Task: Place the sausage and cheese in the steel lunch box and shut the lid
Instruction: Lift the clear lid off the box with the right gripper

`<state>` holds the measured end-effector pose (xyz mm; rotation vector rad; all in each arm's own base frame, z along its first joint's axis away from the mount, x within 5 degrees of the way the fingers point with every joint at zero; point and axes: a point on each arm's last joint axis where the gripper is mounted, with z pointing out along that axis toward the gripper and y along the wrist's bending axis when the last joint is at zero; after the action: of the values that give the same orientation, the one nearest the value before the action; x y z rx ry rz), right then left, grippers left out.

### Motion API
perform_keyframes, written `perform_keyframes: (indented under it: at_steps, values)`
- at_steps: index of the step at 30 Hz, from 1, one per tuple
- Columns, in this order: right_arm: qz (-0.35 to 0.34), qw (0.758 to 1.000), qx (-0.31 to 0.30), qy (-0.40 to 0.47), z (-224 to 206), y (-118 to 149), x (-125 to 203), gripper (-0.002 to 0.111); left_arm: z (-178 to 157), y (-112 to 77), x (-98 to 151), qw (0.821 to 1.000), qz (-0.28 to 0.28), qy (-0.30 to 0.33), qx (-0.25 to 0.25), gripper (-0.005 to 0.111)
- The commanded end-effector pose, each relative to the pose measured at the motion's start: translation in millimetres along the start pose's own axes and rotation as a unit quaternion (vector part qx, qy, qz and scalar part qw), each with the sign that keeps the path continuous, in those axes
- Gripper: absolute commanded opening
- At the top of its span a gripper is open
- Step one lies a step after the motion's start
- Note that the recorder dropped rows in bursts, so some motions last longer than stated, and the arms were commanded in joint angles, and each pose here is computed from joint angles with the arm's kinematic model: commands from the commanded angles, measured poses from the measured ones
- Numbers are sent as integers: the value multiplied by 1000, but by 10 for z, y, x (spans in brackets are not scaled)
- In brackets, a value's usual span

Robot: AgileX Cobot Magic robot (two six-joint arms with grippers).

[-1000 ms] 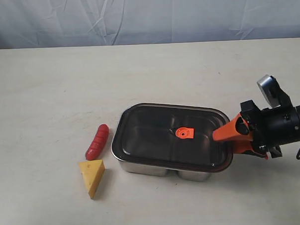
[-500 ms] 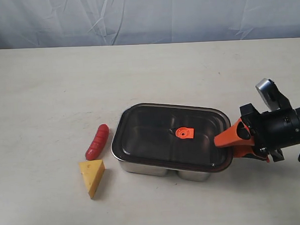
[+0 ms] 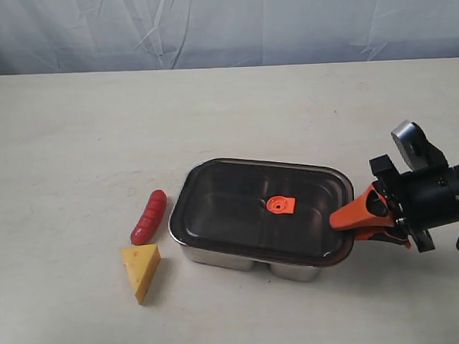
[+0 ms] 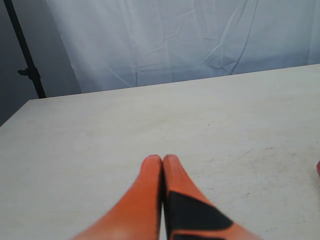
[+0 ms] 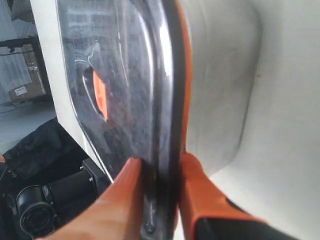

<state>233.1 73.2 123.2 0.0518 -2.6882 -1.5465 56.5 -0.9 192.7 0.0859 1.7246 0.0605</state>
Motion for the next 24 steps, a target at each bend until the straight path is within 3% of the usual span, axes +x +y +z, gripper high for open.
perform_keyframes:
  at_steps: [1,11,24]
  values:
    - [-20,1000,-5,6,-52,107,50,-1,-1,1,11,1000,-5,-1,-2,0]
    - [-57,998,1,-16,-158,288,76,-1,-1,1,11,1000,-5,-1,-2,0]
    - [-170,981,-26,-86,-379,733,75,-1,-1,2,9,1000,-5,-2,-3,0]
